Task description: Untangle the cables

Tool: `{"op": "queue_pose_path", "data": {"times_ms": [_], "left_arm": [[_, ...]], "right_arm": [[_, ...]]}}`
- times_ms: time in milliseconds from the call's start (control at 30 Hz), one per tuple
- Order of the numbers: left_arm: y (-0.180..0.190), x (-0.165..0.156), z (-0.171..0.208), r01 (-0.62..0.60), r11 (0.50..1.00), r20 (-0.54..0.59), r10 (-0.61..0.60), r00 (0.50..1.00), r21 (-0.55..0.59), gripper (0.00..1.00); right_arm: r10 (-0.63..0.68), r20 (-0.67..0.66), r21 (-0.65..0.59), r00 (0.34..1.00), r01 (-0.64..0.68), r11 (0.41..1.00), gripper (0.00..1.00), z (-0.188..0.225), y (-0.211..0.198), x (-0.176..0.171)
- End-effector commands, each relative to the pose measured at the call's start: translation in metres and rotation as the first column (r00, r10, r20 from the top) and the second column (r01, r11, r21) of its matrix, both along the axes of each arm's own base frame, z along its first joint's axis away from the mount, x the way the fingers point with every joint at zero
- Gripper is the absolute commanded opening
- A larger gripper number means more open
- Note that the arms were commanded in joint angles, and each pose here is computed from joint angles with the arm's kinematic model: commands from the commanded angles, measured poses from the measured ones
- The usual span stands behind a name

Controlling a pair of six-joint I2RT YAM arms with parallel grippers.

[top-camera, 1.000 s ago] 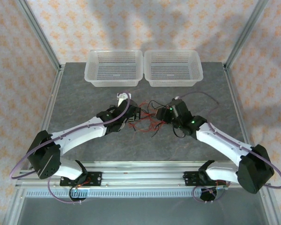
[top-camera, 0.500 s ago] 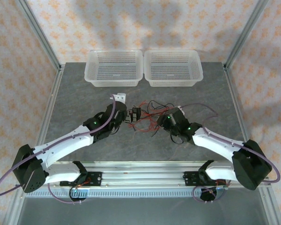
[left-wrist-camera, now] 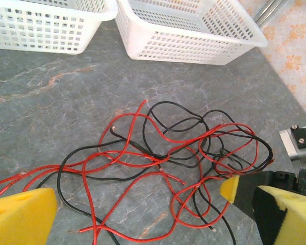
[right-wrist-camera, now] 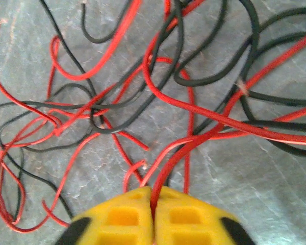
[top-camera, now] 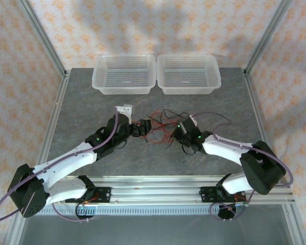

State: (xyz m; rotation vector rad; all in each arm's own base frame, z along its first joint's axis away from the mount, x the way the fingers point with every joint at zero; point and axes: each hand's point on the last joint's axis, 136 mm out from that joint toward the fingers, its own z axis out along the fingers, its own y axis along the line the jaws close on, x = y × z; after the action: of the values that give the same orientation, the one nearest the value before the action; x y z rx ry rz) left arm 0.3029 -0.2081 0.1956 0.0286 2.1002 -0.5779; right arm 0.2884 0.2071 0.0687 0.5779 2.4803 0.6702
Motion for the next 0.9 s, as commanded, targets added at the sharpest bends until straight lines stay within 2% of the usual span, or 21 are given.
{"op": "queue_pose_path", "data": {"times_ms": [0,133,467,600,867], "left_arm": [[-0.002,0.003,0.014,0.006,1.0,0.038,-0.005,0.999,-0.027,0.96],[-0.002,0.002,0.013,0.022,1.0,0.052,-0.022,0.998,-0.007,0.89],[-0.02,-0.013,0.011,0.111,0.991,0.143,-0.121,0.982,0.074,0.88],[-0.036,-0.016,0.011,0.14,0.982,0.159,-0.159,0.974,0.124,0.88],[-0.054,-0.014,0.003,0.161,0.977,0.149,-0.181,0.972,0.139,0.88]], "right_arm": [[0.008,0.077,-0.019,0.997,-0.007,1.0,0.0,0.026,0.006,0.017],[0.062,0.153,-0.033,0.986,-0.057,0.998,0.0,0.069,0.01,0.023],[0.102,0.422,-0.073,0.901,-0.079,0.994,0.0,0.217,-0.004,0.029],[0.11,0.487,-0.07,0.867,-0.087,0.994,0.0,0.256,-0.006,0.03],[0.124,0.596,-0.091,0.793,-0.087,0.992,0.0,0.325,-0.011,0.039]]}}
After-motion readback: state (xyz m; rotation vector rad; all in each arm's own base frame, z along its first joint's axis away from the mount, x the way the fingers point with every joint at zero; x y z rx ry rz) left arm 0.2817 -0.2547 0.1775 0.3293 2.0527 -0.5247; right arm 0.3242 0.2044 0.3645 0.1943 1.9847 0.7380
